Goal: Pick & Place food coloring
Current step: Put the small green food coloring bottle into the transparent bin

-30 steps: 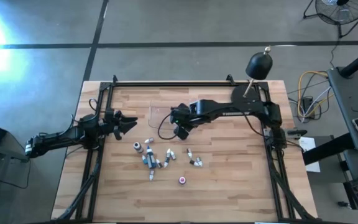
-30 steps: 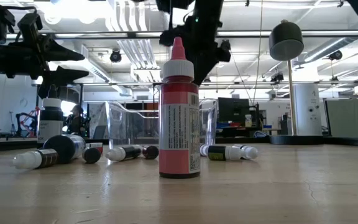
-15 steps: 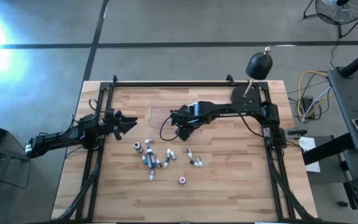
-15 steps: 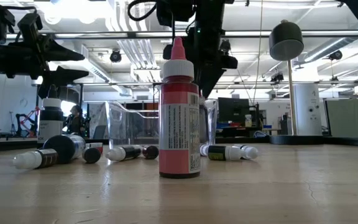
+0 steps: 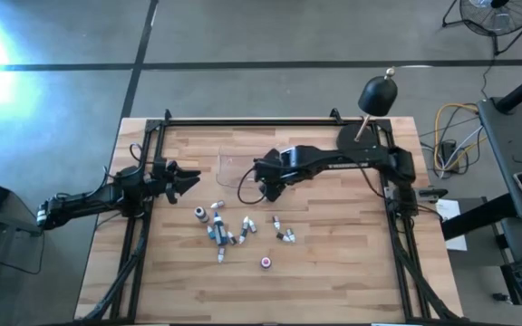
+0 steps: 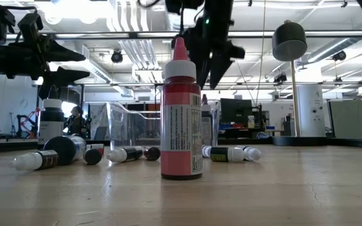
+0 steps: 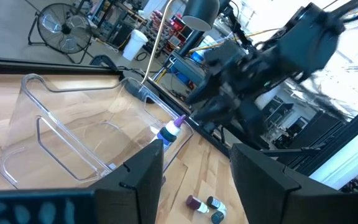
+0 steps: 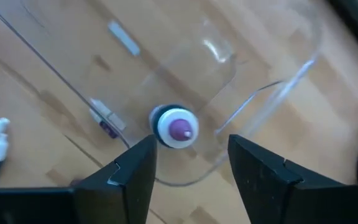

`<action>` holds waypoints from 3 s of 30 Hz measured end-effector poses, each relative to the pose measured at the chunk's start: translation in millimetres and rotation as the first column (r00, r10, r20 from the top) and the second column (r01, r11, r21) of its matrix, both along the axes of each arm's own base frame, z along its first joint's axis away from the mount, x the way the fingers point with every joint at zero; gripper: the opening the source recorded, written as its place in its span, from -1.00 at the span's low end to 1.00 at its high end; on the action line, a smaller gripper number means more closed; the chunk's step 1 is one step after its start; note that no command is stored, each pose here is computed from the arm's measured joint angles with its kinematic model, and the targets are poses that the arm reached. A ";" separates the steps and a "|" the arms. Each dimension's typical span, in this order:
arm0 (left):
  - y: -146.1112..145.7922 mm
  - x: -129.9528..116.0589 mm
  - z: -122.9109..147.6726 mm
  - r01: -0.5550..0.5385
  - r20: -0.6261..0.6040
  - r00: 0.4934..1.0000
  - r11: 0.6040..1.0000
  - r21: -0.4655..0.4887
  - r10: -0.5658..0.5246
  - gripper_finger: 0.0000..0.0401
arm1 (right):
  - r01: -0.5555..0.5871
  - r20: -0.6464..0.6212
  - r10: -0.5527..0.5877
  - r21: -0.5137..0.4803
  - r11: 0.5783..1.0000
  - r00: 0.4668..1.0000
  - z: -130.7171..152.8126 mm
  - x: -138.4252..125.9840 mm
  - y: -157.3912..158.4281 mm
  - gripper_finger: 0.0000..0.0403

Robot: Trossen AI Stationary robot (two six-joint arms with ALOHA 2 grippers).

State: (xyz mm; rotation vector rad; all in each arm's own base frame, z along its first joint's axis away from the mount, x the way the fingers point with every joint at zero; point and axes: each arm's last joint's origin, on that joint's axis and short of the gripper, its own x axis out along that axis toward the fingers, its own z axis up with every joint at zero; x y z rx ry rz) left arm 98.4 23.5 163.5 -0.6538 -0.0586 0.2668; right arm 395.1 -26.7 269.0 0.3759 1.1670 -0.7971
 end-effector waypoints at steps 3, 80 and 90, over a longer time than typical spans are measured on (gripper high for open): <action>0.0 0.0 0.0 0.000 0.000 1.000 1.000 0.000 0.000 -0.20 | -0.005 0.052 0.005 -0.011 1.000 0.999 20.8 -10.0 2.5 -0.01; 0.1 0.3 -0.3 0.000 -0.004 1.000 1.000 -0.001 0.000 -0.20 | 0.192 0.057 -0.237 0.421 0.887 0.970 -133.3 -67.3 104.9 -0.71; 0.1 0.3 -0.3 0.000 -0.004 1.000 1.000 -0.001 0.000 -0.20 | 0.084 0.210 -0.216 0.503 0.860 0.953 -81.9 -49.9 96.2 -0.73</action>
